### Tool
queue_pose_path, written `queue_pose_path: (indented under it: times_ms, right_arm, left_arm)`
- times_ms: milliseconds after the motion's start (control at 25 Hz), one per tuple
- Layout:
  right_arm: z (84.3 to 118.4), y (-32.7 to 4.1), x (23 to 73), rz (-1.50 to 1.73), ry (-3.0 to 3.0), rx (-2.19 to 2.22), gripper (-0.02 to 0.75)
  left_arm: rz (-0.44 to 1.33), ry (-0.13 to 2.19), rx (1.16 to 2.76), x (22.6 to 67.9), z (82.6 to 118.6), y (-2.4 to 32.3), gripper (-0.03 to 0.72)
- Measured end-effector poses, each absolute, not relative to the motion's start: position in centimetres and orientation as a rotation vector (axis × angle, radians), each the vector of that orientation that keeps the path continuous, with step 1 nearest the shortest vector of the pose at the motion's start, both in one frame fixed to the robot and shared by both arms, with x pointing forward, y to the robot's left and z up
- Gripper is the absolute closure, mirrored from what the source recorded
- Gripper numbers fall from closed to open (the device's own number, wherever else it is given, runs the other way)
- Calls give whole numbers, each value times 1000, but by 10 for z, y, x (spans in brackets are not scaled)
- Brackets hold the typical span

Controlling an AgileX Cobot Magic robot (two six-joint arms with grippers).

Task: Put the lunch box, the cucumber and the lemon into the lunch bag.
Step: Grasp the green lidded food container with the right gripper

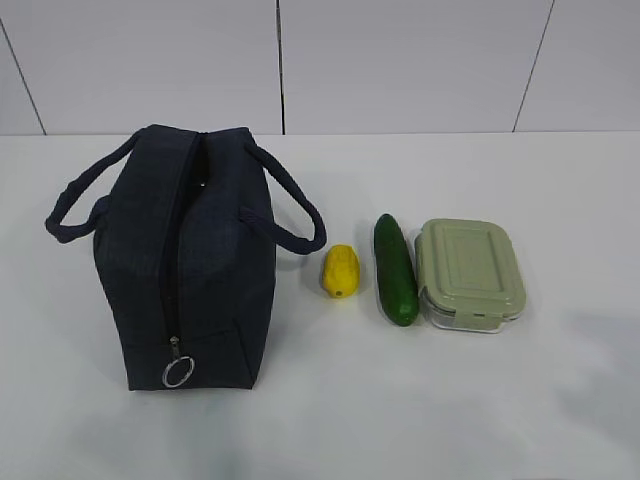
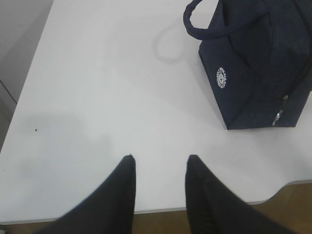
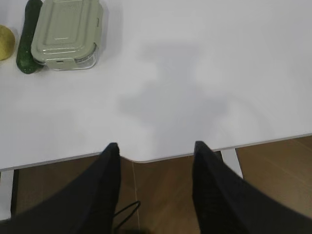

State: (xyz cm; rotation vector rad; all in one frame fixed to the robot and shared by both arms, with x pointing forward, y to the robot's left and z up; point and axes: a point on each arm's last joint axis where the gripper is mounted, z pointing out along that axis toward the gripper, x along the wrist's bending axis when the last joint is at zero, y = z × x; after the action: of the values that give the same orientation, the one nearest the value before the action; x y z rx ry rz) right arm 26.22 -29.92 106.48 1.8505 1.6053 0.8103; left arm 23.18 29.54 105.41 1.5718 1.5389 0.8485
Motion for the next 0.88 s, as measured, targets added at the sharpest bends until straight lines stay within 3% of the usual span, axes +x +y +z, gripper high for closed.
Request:
queue_pose_path:
  times_ms: [560,880]
  right_arm:
    - [1074,-282,365,766,1921,2124,377]
    - [1076,-266,435,930,2149,2103,377]
  left_arm:
    - [848,1539,1572,232,1054,295,443]
    - [848,1539,1572,232,1054,295,443]
